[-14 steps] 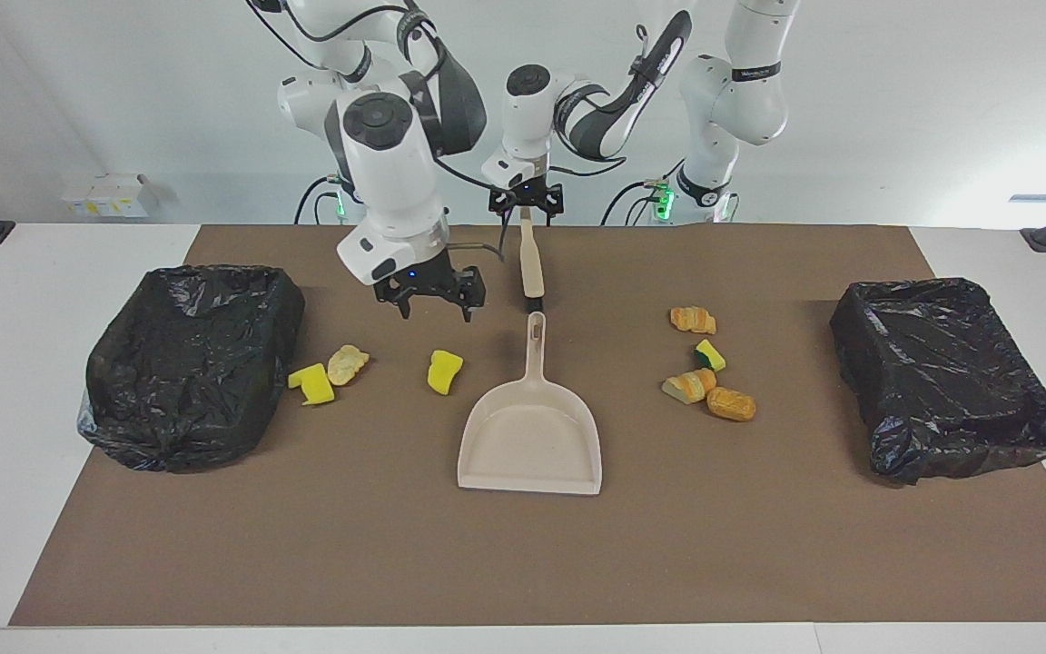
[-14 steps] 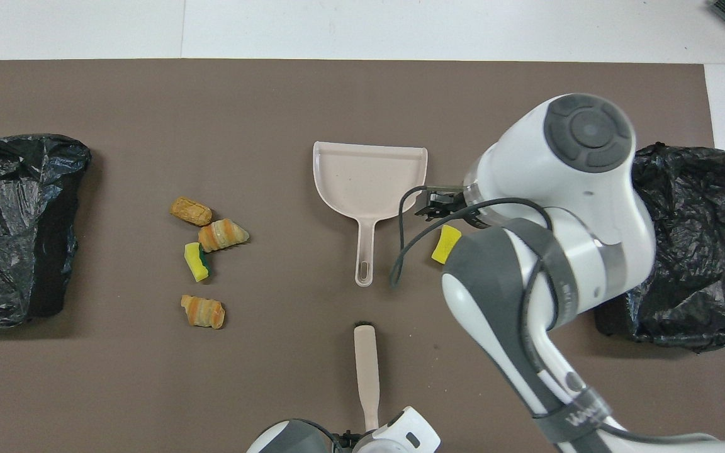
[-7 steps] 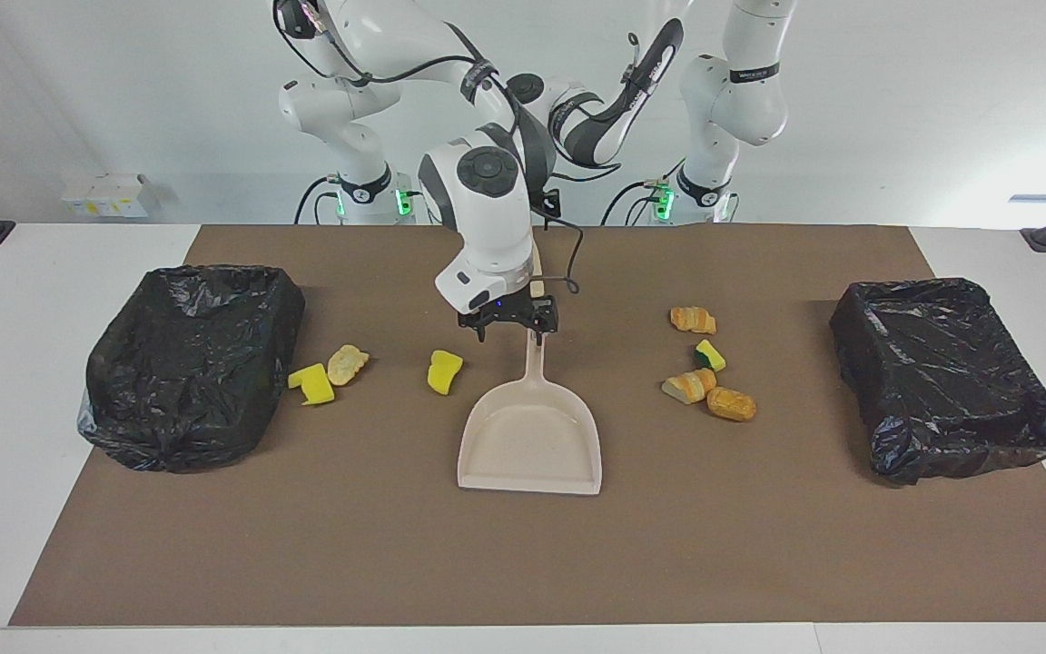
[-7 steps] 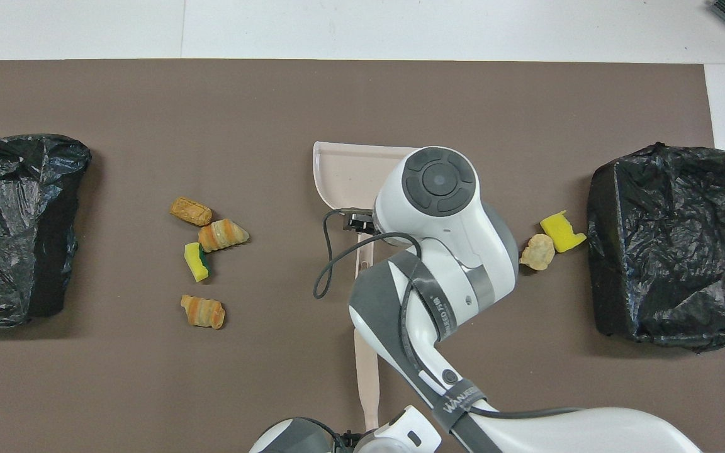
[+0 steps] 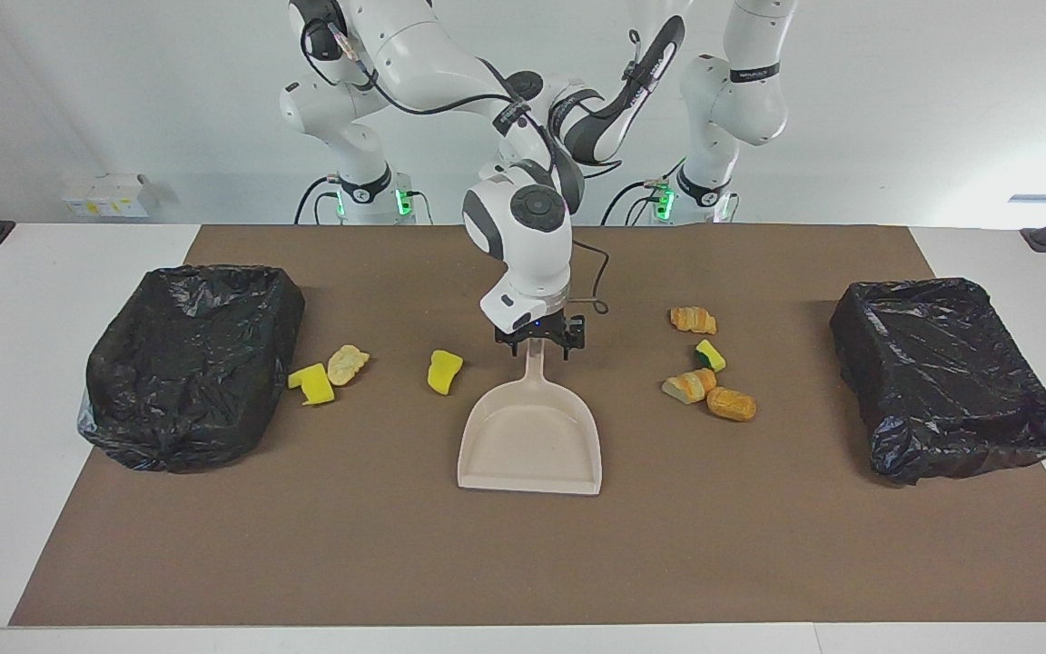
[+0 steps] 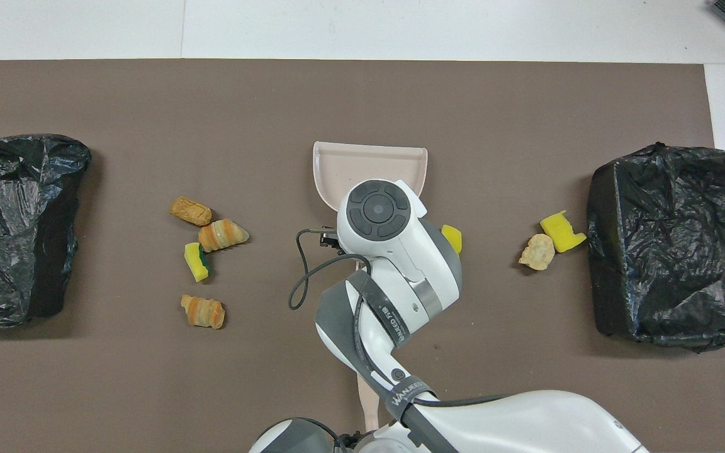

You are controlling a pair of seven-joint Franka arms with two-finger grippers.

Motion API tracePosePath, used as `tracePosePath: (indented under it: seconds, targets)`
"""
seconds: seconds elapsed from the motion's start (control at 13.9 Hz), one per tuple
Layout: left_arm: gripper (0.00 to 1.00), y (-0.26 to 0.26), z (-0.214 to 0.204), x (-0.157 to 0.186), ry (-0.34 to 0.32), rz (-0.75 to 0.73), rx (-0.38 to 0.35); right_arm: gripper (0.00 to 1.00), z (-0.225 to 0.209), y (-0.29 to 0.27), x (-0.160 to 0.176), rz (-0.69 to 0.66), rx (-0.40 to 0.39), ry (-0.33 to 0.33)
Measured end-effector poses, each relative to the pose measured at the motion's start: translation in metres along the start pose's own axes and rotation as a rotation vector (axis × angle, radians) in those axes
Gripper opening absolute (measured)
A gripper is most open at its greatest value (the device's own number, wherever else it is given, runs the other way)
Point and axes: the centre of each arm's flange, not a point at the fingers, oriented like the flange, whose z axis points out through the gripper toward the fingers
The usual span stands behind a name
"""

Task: Sweep and dump trash in bin
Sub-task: 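Grasp the dustpan with the right gripper while the left gripper grasps the brush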

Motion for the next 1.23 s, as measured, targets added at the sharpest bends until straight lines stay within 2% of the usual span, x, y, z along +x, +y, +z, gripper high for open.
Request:
tracePosePath:
  seconds: [0.14, 0.29, 0.36, 0.65, 0.87, 1.08, 1.23]
  targets:
    - [0.26, -0.001, -0.004, 0.0, -0.005, 0.016, 0.007, 0.58, 0.0, 0.001, 0.0, -0.001, -0.004, 0.0]
    - [0.26, -0.004, -0.009, -0.001, -0.012, 0.023, 0.018, 0.35, 0.001, 0.002, -0.001, -0.004, -0.017, -0.006]
    - [0.26, -0.005, -0.011, -0.002, -0.018, 0.026, 0.026, 0.31, 0.0, 0.003, -0.001, -0.005, -0.021, -0.009]
    - [0.26, -0.026, -0.025, -0.002, -0.075, 0.047, 0.1, 0.31, -0.025, 0.021, 0.005, -0.059, -0.035, -0.027]
    - [0.26, -0.057, -0.04, 0.007, -0.14, 0.042, 0.164, 0.31, -0.056, 0.034, 0.01, -0.252, -0.017, -0.009]
    - [0.26, -0.103, -0.053, 0.044, -0.198, -0.017, 0.176, 0.31, -0.071, 0.053, 0.019, -0.43, -0.016, -0.012]
    - [0.26, -0.144, -0.067, 0.072, -0.228, -0.061, 0.158, 0.31, -0.076, 0.073, 0.028, -0.604, -0.022, -0.034]
